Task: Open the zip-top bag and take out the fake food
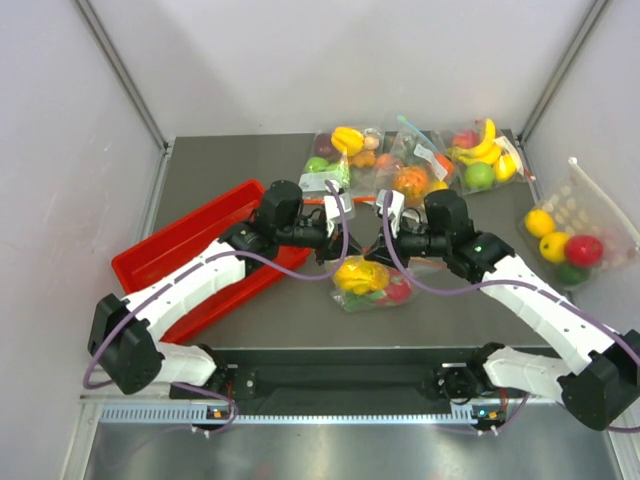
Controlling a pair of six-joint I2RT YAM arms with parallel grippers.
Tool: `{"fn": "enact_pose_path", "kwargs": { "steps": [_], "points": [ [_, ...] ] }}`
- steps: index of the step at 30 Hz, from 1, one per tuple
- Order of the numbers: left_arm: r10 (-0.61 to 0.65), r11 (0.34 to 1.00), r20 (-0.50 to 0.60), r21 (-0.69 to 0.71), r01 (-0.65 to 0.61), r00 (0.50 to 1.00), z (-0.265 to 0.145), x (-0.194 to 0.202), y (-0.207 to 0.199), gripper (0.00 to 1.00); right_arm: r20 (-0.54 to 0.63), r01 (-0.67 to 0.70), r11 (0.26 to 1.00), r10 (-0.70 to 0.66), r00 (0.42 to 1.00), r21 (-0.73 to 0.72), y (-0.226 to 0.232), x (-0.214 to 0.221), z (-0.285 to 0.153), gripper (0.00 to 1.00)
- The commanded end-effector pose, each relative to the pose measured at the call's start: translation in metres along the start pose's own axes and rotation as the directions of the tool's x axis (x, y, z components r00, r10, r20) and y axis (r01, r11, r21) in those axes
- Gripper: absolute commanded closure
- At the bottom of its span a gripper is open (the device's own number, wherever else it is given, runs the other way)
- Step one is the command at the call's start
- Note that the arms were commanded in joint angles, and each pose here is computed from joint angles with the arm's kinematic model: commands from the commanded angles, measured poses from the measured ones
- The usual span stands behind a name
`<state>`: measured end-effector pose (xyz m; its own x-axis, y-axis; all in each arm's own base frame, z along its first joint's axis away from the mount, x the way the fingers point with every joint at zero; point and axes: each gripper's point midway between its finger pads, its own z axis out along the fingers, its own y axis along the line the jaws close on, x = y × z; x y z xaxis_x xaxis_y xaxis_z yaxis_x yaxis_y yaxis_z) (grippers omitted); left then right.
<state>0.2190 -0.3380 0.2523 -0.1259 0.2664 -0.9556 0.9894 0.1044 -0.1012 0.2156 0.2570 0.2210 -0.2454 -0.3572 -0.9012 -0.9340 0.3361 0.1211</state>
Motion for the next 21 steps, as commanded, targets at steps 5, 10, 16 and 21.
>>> {"fn": "enact_pose_path", "kwargs": {
  "steps": [5, 10, 16, 21],
  "points": [
    [0.128, 0.981, 0.12, -0.163, -0.108, 0.984, -0.032, -0.042, 0.003, 0.53, 0.05, 0.06, 0.993, -0.065, 0.997, 0.104, -0.012, -0.012, -0.005, 1.0],
    [0.199, 0.933, 0.177, -0.335, -0.131, 0.964, -0.065, -0.047, 0.012, 0.42, 0.078, 0.066, 0.991, -0.075, 0.994, 0.118, -0.007, -0.021, -0.015, 1.0],
    [0.168, 0.943, 0.195, -0.317, -0.1, 0.966, -0.068, -0.035, 0.014, 0.42, 0.094, 0.032, 0.993, -0.043, 0.995, 0.113, -0.003, -0.024, -0.019, 1.0],
    [0.131, 0.959, 0.214, -0.274, -0.069, 0.968, -0.071, -0.022, 0.015, 0.43, 0.127, 0.04, 0.995, -0.052, 0.991, 0.095, 0.005, -0.032, -0.026, 1.0]
  ]
}}
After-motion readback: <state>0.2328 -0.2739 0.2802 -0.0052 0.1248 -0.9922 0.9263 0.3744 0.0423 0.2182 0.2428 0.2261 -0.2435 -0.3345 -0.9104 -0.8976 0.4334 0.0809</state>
